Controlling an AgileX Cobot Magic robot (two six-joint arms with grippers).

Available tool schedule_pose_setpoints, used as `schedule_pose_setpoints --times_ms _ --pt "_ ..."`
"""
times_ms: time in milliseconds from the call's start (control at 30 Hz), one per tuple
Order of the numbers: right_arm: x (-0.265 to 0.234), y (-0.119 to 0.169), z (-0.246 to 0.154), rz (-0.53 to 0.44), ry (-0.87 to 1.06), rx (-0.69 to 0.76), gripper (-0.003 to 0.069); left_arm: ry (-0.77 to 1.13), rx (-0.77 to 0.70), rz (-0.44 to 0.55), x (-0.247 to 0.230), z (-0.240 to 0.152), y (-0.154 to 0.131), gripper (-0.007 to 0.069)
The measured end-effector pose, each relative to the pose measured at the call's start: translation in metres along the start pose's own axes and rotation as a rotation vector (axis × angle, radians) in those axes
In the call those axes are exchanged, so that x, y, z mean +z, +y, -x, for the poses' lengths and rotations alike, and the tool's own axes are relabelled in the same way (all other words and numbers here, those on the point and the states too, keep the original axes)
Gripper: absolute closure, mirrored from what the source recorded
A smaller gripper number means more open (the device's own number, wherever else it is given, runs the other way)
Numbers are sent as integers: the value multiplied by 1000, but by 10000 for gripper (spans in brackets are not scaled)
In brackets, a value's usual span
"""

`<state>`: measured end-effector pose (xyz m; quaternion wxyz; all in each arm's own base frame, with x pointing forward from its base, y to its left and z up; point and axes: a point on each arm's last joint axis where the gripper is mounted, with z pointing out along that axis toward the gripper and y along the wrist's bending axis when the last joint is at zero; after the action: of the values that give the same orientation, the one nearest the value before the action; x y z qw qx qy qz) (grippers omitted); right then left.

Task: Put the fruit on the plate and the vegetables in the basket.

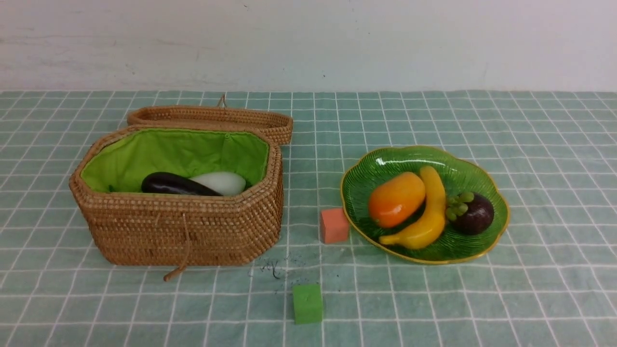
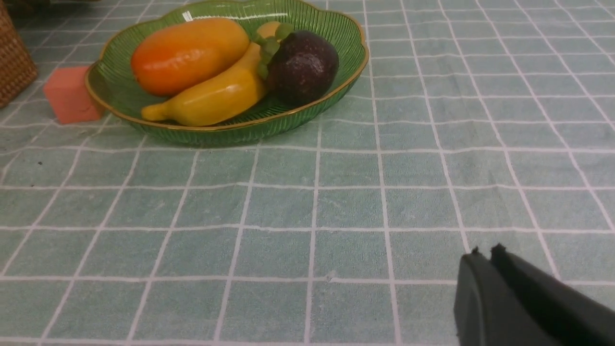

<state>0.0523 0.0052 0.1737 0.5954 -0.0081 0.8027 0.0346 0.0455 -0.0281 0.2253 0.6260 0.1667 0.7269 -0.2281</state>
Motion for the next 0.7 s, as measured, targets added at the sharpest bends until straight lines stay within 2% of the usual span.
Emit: schedule_pose_setpoints --times_ms 67,100,167,267,333,367,433,467,700 --pt "0 0 0 0 0 0 635 -42 -27 97 1 -1 5 583" --pt "0 0 0 0 0 0 634 -48 -35 109 1 -1 6 585" --pt "0 0 0 0 0 0 631 -113 -98 266 1 -5 15 636" --pt "0 0 0 0 0 0 624 -156 -186 437 0 -22 27 638" --pt "0 0 0 0 0 0 624 -137 -210 473 0 -28 29 638" --pt "0 0 0 0 1 0 622 -53 -241 512 0 -38 31 638" --pt "0 0 0 0 1 0 621 9 -259 538 0 -45 31 638" --pt "0 0 0 0 1 0 620 74 -288 521 0 -52 30 638" --pt "0 0 0 0 1 0 610 85 -323 502 0 -53 29 638"
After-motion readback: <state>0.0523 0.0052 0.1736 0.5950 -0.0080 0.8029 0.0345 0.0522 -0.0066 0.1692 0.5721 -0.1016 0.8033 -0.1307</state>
